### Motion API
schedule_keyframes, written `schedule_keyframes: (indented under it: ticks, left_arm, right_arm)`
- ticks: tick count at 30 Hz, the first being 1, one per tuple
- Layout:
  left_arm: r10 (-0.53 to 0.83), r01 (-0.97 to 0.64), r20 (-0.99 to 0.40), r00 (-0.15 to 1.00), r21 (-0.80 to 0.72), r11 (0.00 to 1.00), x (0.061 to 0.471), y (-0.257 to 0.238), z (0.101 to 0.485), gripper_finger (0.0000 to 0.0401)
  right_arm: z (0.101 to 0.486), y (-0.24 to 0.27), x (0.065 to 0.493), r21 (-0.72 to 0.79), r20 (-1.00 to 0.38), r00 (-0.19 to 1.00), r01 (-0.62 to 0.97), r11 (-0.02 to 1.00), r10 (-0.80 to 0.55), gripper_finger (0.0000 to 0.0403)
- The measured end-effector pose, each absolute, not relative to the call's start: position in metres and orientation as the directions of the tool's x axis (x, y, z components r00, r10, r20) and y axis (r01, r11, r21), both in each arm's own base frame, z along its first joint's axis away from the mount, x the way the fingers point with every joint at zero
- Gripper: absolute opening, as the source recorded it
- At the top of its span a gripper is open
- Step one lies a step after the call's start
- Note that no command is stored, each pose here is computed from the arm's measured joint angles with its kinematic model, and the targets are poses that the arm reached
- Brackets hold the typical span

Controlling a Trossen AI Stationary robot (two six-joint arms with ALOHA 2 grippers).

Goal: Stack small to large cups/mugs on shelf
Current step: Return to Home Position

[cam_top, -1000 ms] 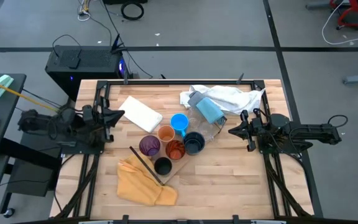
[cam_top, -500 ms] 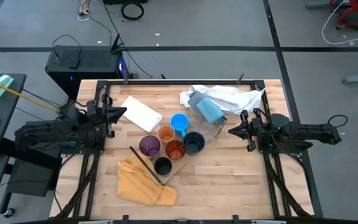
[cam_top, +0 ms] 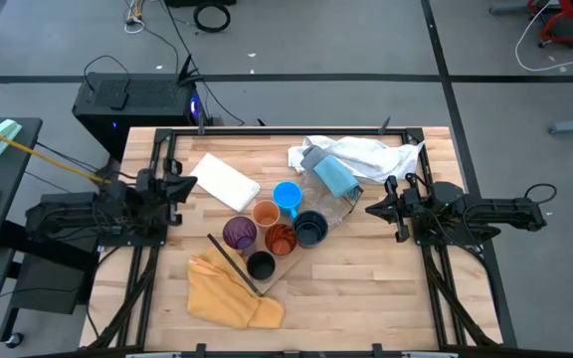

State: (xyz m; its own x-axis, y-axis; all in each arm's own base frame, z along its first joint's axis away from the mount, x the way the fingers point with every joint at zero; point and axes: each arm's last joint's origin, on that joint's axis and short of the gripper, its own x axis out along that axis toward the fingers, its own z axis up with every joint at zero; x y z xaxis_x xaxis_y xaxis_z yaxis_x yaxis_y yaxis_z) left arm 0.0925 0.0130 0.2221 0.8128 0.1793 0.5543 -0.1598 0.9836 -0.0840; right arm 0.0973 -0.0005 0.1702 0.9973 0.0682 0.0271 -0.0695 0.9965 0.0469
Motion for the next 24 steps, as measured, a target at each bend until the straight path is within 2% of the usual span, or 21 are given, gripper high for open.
schedule_keyframes:
  ticks: [5,11,24]
  left_arm:
    - [0.147,-0.131,0.469,0.871,-0.067,0.989,0.098,0.012,0.214,0.0024]
    - [0.143,-0.117,0.247,0.958,-0.115,0.986,0.106,0.013,0.192,0.0009]
    - [0.087,-0.068,0.162,0.983,-0.12,0.99,0.108,0.011,0.184,0.0006]
  right_arm:
    - [0.17,-0.001,0.097,0.047,0.027,0.997,-0.07,0.996,0.069,0.0023]
    - [0.17,-0.001,0.097,0.047,0.027,0.997,-0.07,0.996,0.068,0.0023]
    - [0.17,-0.001,0.097,0.047,0.027,0.997,-0.069,0.996,0.068,0.0023]
